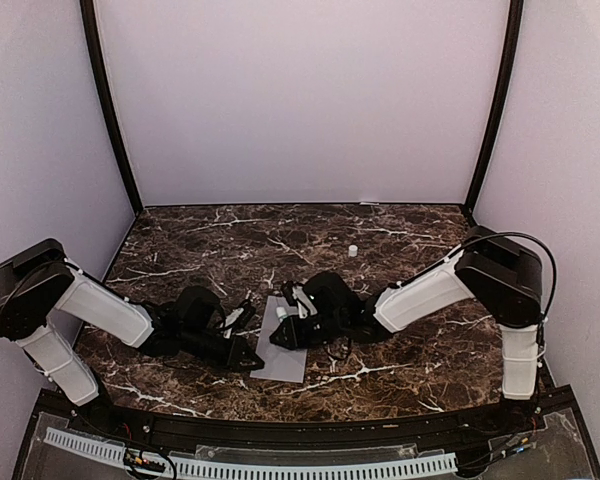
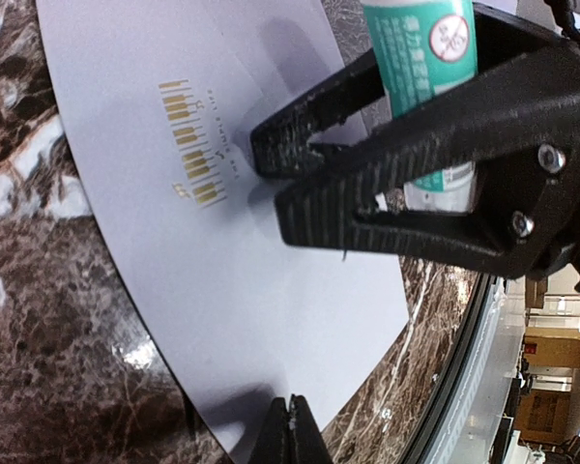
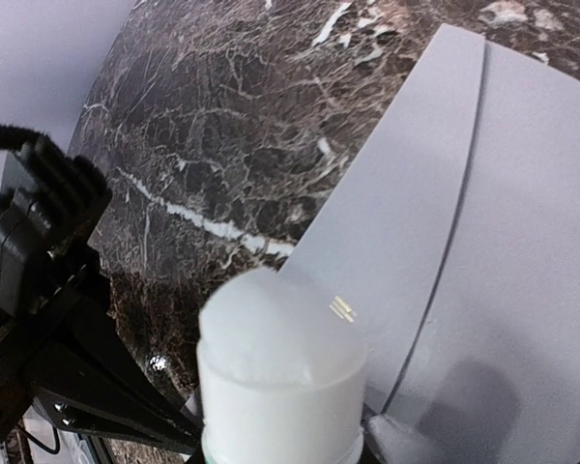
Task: Place the letter into the envelope and seal it
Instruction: Seal the envelope flap on the envelope.
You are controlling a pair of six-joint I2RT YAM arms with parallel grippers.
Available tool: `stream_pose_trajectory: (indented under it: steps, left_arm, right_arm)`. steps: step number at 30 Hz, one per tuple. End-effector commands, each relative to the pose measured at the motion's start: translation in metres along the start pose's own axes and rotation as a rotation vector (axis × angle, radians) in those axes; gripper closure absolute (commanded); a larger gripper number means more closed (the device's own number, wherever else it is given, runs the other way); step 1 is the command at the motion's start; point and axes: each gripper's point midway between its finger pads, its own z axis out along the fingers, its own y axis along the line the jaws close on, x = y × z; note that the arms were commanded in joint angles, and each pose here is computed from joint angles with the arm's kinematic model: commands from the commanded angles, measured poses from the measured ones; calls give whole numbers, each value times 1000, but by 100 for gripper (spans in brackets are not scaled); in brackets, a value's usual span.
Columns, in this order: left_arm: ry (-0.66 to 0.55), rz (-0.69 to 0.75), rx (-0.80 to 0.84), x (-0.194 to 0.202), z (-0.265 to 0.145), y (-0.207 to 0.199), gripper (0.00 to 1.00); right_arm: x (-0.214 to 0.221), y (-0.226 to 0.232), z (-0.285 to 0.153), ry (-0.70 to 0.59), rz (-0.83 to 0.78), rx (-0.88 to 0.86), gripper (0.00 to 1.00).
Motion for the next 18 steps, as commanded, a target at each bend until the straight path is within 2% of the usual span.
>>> stream_pose_trajectory:
  steps: [1,7,18]
  left_arm:
    - [63,-35,-99,24,-2,25,100]
    - [61,-36,-95,23,-1,24,100]
    - [59,-33,-97,22,0,24,100]
  right_arm:
    - [-5,-27,2,5,27,82,100]
    - [-8,-35,4,11,16,93,100]
    - [21,2,4,106,-67,-38,100]
